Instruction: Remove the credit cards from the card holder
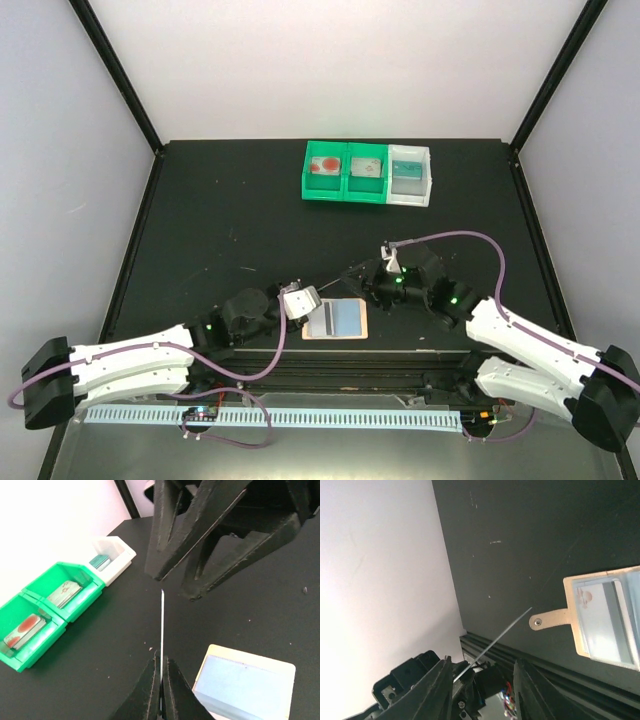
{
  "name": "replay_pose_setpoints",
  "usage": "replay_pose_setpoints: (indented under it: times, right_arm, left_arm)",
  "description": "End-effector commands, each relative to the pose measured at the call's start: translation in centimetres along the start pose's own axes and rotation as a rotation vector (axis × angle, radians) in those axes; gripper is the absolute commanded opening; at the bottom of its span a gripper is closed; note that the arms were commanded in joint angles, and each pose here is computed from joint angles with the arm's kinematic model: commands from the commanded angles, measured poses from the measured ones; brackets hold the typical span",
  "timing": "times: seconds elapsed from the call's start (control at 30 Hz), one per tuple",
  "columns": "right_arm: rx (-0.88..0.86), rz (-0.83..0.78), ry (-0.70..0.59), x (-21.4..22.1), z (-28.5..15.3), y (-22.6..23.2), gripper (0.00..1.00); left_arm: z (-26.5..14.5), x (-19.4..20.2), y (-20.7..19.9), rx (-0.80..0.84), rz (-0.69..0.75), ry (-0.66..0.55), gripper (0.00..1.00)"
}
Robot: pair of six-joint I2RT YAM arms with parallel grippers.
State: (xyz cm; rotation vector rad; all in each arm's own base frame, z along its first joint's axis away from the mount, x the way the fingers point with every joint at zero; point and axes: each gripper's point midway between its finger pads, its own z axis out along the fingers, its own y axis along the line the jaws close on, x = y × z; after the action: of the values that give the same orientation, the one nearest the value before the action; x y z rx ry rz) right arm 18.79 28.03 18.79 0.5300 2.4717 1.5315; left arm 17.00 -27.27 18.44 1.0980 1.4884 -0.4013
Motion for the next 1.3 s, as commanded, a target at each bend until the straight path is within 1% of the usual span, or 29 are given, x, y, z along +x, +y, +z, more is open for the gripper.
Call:
replay_pose_setpoints:
  times: [0.0, 0.07, 0.17, 0.33, 0.53, 0.67, 0.83, 0.9, 1.07, 1.27]
  right_arm:
    - [-0.036, -0.096, -0.062, -0.7, -0.9, 0.1, 0.44]
    - [-0.054, -0.169, -0.088, -0.9, -1.4, 0.7, 0.53]
    - [-0.077, -0.308, -0.147, -1.5, -2.7, 2.0, 0.59]
    - [-0.144, -0.496, -0.202, -1.5, -4.0, 2.9, 0.61]
    - [-0.247, -0.637, -0.137, 0.4, -4.4, 4.0, 0.63]
    - [-0.268, -0.664, -0.100, 1.1, -4.1, 4.4, 0.63]
    - [-0.292, -0.631, -0.092, 1.1, -3.6, 4.2, 0.63]
    - [-0.292, -0.620, -0.091, 1.0, -3.3, 4.0, 0.63]
    - [-0.289, -0.565, -0.095, 0.7, -2.8, 3.2, 0.63]
    - [-0.334, -0.498, -0.085, 0.9, -2.6, 3.2, 0.64]
  left_arm:
    - [-0.2, 0.2, 0.6, -0.034, -0.086, 0.003, 0.02]
    - [-0.2, 0.6, 0.6, -0.036, -0.114, 0.022, 0.01]
    - [-0.3, 0.9, 0.9, -0.051, -0.189, 0.040, 0.02]
    - [0.0, 0.8, 1.4, -0.021, -0.366, 0.045, 0.02]
    - [0.0, 0.1, 2.6, 0.069, -0.632, 0.019, 0.02]
    - [-0.4, -0.7, 3.5, 0.129, -0.807, -0.025, 0.01]
    - [-0.9, -1.4, 4.3, 0.197, -1.051, -0.081, 0.02]
    - [-1.1, -1.9, 4.4, 0.238, -1.124, -0.108, 0.01]
    - [-2.0, -3.2, 4.1, 0.315, -1.257, -0.172, 0.02]
    - [-3.2, -4.5, 4.3, 0.365, -1.345, -0.237, 0.02]
